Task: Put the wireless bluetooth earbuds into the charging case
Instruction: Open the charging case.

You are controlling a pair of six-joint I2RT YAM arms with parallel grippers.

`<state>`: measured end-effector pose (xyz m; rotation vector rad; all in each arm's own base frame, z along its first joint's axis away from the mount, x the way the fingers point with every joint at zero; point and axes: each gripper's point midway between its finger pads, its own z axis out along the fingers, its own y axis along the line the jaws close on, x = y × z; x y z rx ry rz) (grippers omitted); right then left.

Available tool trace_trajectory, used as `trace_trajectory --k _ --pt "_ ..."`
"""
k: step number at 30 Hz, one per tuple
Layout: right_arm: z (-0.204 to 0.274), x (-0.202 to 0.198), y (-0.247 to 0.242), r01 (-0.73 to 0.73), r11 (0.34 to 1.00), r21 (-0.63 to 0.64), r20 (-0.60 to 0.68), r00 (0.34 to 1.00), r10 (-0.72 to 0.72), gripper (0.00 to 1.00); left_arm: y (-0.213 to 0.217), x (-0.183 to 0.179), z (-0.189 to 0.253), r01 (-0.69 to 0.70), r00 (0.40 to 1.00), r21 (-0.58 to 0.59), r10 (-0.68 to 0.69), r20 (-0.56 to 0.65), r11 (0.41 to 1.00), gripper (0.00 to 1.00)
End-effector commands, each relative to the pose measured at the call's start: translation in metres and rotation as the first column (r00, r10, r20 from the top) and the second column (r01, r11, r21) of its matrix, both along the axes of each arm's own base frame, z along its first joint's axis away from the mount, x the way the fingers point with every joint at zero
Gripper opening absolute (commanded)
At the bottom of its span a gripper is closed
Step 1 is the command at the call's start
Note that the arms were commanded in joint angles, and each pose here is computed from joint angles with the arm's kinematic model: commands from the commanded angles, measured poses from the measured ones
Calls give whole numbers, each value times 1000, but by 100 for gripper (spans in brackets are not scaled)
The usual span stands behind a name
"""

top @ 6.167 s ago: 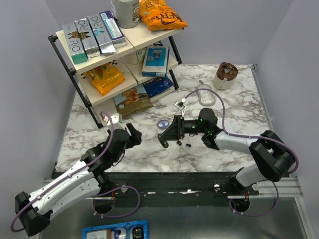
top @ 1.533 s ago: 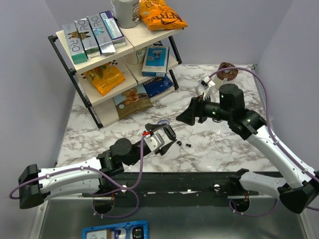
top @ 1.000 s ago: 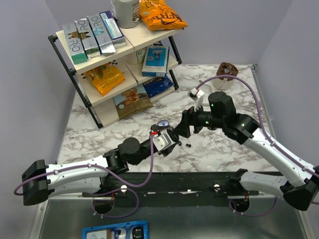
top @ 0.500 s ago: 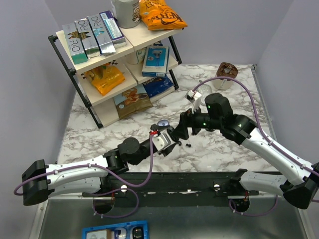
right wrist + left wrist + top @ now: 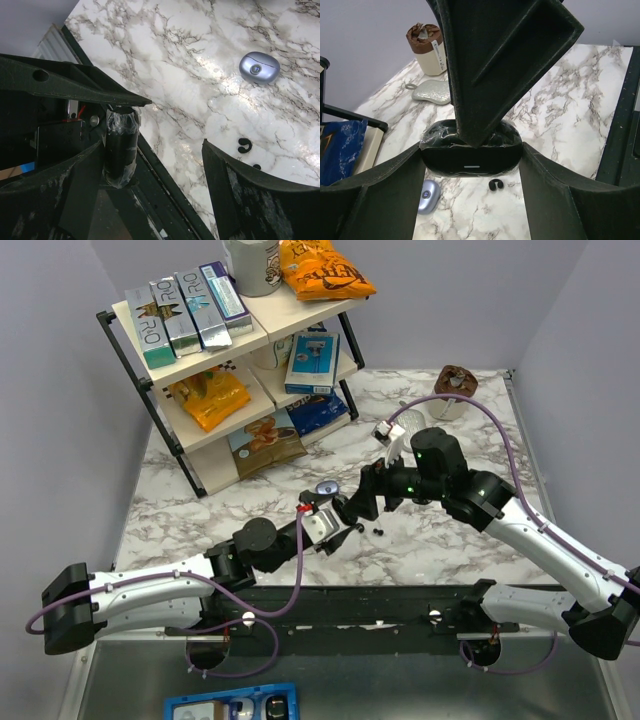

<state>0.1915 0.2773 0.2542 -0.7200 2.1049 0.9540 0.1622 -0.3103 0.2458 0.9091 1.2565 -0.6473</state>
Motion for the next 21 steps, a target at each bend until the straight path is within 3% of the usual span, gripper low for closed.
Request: trace_trajectory --k 1,21 --pt "-14 9 -17 83 993 -79 14 997 -82 86 3 -3 23 6 1000 -86 -4 22 996 0" --pt "-11 16 -27 145 984 -102 43 989 -141 86 6 -3 21 -2 1000 -93 4 17 996 0"
